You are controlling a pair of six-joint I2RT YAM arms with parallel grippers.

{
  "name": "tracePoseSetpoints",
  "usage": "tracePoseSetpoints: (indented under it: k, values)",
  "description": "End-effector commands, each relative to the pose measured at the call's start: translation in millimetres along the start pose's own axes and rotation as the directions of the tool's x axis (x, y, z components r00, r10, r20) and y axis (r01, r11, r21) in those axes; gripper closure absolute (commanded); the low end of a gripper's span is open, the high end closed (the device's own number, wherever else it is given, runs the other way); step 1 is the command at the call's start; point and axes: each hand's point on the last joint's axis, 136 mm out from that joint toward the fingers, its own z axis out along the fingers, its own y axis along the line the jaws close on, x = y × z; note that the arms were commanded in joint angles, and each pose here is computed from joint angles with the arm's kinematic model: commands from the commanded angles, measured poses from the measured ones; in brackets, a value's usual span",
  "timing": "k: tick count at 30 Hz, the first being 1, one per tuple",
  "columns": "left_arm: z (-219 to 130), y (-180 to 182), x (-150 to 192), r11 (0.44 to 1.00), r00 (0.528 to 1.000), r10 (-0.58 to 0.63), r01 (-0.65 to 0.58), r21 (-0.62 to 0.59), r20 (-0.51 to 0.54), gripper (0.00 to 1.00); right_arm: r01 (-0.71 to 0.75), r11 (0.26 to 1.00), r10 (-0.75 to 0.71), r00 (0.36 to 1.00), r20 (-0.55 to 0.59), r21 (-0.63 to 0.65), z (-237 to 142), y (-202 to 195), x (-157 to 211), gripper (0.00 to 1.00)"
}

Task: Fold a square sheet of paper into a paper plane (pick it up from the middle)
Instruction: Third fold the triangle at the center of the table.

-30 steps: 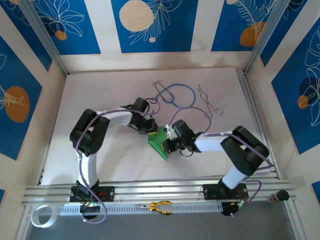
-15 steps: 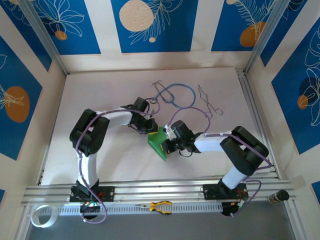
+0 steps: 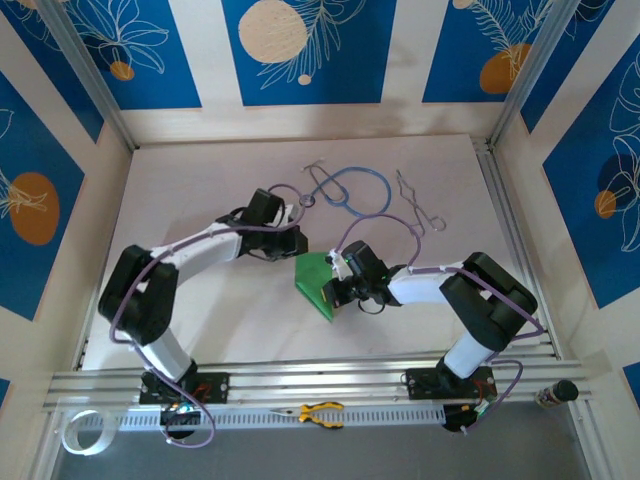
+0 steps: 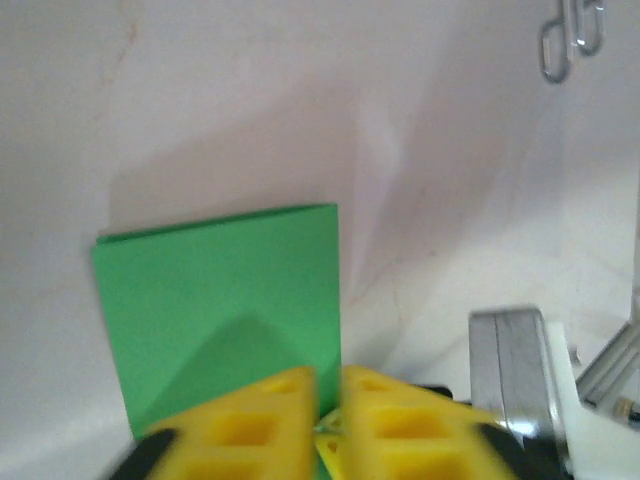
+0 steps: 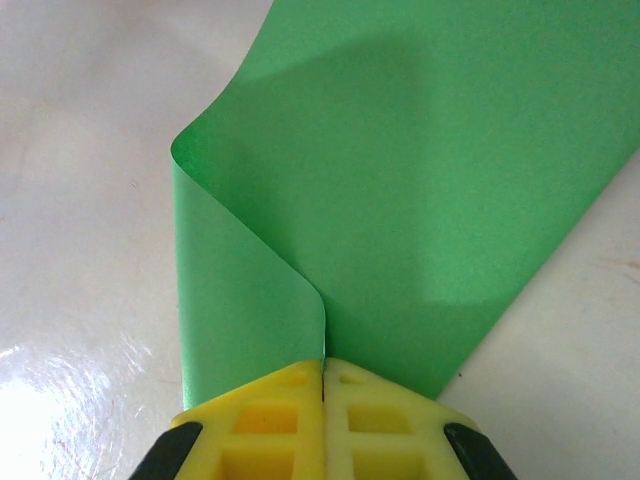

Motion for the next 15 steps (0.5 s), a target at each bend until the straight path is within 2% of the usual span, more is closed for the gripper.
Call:
tracePoseSetpoints:
  k: [1, 4, 8, 15]
  values:
    - [-1.1, -5.0, 20.0, 0.991, 0.996, -0.091, 0.091, 0.097, -0.008, 1.00, -0.027, 0.999, 0.027, 0.999, -0.024, 0.030, 3.9, -9.3, 7.9, 0.97]
    - [-2.6, -8.6, 34.5, 0.977, 0.991, -0.134, 0.132, 0.170, -0.002, 1.00, -0.037, 0.998, 0.038, 0.999, -0.023, 0.041, 4.1, -12.3, 8.2, 0.96]
    - [-1.6, -2.5, 51.8, 0.971, 0.986, -0.165, 0.160, 0.180, 0.015, 1.00, -0.047, 0.998, 0.048, 0.999, -0.023, 0.047, 4.7, -14.1, 8.7, 0.96]
    - [14.2, -1.4, 70.9, 0.953, 0.978, -0.206, 0.205, 0.222, -0.019, 1.00, -0.052, 0.997, 0.054, 0.998, -0.027, 0.050, 5.7, -14.7, 9.6, 0.97]
